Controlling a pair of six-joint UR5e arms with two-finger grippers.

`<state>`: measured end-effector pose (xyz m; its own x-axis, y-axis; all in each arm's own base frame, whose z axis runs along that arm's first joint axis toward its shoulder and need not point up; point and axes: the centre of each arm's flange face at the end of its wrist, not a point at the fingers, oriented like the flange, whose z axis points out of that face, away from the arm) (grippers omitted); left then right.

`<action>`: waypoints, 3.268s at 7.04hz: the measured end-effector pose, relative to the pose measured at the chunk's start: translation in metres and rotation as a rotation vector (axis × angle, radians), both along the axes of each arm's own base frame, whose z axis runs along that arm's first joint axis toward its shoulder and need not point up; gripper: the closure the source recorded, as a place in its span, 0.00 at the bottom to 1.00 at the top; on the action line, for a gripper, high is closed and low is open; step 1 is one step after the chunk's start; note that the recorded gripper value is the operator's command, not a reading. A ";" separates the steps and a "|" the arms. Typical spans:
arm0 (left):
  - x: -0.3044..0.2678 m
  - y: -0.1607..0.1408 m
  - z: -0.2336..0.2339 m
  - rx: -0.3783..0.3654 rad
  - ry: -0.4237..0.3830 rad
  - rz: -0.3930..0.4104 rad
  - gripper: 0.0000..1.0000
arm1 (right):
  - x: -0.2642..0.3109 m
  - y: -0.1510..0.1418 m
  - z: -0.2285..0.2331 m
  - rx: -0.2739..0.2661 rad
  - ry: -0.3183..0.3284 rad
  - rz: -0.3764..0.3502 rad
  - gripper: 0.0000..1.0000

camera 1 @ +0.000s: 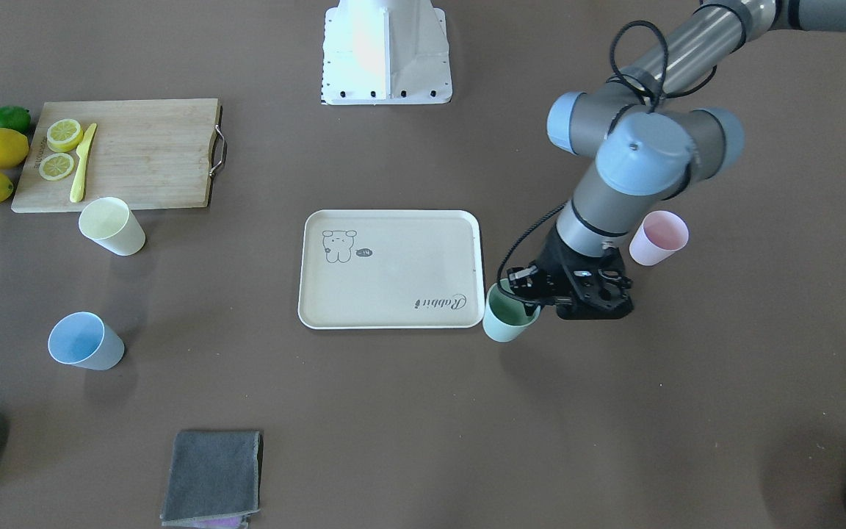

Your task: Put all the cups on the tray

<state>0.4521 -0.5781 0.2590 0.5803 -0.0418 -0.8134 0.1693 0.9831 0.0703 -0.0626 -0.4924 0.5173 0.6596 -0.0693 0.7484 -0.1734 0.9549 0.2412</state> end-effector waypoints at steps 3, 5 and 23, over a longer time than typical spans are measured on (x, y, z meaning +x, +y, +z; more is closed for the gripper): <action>0.044 0.017 -0.009 -0.010 -0.020 0.021 1.00 | 0.000 0.000 0.000 -0.001 0.000 0.000 0.00; 0.059 0.030 -0.011 0.011 -0.029 0.028 0.95 | 0.000 0.000 0.000 -0.001 -0.001 -0.001 0.00; -0.206 0.087 0.240 0.222 -0.150 0.252 0.11 | 0.001 0.002 0.008 -0.015 0.005 -0.001 0.00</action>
